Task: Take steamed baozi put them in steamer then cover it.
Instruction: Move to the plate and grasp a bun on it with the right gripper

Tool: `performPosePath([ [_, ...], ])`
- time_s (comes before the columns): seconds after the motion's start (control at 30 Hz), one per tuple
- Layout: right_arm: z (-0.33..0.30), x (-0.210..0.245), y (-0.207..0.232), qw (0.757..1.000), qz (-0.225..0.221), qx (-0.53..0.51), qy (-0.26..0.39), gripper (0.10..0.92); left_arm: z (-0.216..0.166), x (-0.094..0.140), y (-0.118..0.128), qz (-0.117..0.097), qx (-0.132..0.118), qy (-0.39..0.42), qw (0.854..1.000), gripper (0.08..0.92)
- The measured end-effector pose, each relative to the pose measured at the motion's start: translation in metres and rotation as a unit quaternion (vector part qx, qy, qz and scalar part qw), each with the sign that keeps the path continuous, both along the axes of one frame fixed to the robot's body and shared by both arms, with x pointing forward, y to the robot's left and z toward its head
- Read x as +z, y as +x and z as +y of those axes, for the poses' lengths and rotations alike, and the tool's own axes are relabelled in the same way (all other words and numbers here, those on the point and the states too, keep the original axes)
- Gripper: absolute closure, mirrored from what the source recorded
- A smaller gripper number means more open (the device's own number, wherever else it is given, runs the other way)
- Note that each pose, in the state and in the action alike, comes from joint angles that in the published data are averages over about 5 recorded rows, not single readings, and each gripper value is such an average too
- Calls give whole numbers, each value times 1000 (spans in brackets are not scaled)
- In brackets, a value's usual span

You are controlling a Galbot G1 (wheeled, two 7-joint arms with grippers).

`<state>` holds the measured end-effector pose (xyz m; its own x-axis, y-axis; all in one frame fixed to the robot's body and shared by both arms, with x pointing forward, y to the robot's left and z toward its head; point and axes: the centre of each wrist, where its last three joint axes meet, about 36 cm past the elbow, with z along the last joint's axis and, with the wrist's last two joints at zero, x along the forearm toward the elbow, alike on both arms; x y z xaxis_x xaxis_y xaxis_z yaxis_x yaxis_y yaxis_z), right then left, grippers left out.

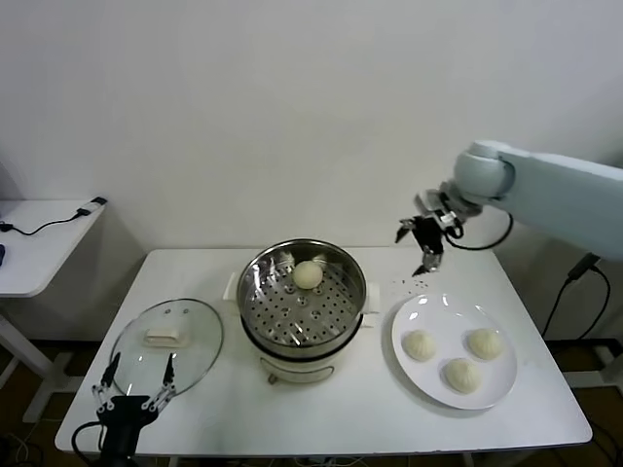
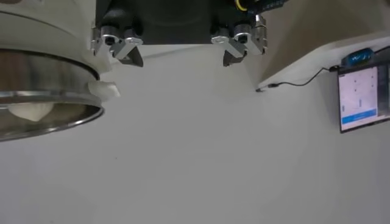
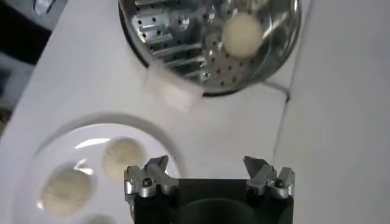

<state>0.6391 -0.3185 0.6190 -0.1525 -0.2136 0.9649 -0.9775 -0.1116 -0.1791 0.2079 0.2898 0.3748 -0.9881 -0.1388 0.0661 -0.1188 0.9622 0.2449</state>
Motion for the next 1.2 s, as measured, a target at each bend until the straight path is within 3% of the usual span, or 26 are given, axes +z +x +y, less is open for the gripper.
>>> performPosePath([
  [0.47, -25, -114, -26, 996, 64, -69, -12, 200, 0, -1, -3, 5, 2, 0, 1000, 177],
  [1.03, -4, -167, -18, 994, 84, -72, -21, 200, 1, -3, -5, 8, 6, 2, 1000, 177],
  [1.2, 0, -170, -14, 994, 84, -71, -20, 245, 1, -3, -4, 7, 6, 2, 1000, 177],
])
